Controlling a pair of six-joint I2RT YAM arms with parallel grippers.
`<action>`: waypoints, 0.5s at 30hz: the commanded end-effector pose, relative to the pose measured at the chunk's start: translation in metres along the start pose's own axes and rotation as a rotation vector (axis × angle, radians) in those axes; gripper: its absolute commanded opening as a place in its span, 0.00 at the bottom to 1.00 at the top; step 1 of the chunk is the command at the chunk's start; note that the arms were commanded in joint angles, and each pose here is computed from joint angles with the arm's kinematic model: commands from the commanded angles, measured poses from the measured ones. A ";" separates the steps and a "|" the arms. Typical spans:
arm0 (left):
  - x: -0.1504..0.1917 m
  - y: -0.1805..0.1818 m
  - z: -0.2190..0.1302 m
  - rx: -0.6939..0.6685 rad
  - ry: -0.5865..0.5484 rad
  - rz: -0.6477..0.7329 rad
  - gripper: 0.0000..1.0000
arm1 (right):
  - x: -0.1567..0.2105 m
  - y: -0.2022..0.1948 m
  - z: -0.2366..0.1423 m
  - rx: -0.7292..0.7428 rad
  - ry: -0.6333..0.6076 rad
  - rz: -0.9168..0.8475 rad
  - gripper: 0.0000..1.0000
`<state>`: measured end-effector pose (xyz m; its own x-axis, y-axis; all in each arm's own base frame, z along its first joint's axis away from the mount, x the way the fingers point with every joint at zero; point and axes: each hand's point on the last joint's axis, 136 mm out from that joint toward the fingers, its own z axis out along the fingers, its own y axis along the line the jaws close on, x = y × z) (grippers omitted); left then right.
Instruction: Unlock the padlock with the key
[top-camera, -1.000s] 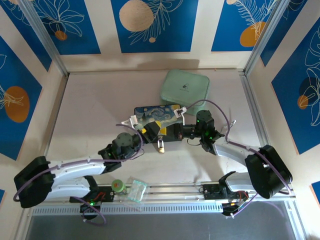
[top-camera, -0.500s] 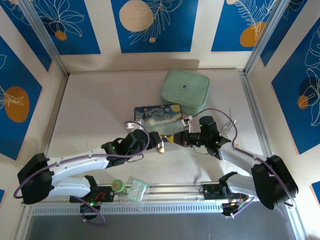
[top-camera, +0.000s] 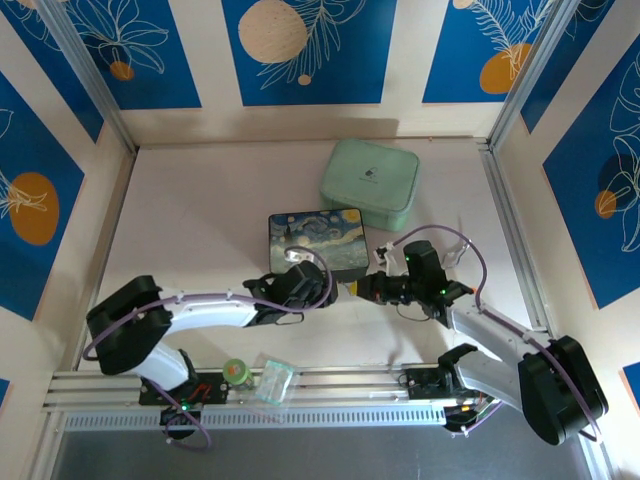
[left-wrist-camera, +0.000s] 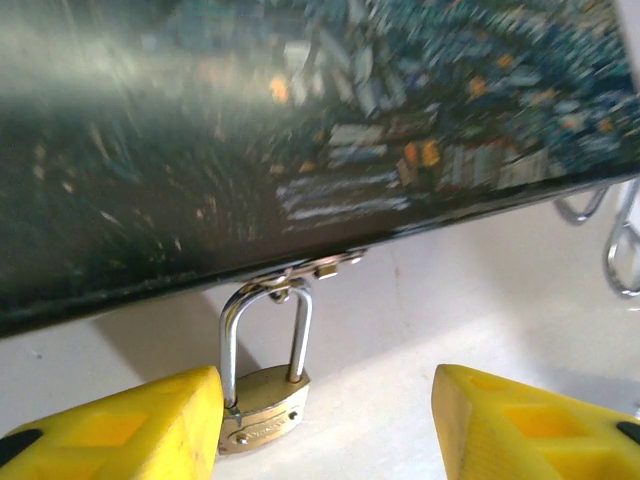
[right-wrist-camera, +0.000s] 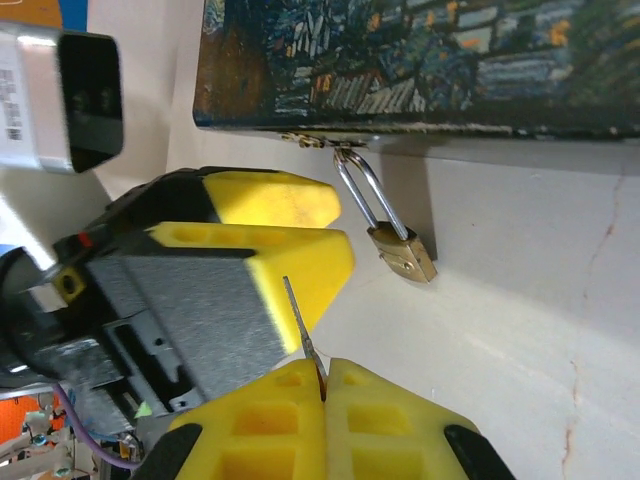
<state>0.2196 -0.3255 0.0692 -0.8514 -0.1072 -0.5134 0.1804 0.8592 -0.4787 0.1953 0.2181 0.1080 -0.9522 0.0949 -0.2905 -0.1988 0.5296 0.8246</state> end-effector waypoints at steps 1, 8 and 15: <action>0.001 -0.009 0.002 -0.015 -0.006 0.052 0.57 | 0.009 -0.008 -0.003 0.022 0.011 0.009 0.02; 0.008 0.011 0.011 -0.068 -0.028 0.010 0.56 | 0.011 -0.013 -0.003 0.029 0.008 0.019 0.02; 0.004 0.010 0.019 -0.045 -0.069 0.031 0.53 | 0.012 -0.017 -0.001 0.037 0.008 0.032 0.02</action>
<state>0.2239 -0.3283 0.0529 -0.8295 -0.1031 -0.5489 0.1781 0.8827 -0.4349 0.1892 0.2124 0.0979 -0.9577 0.1012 -0.2694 -0.1731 0.5455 0.8201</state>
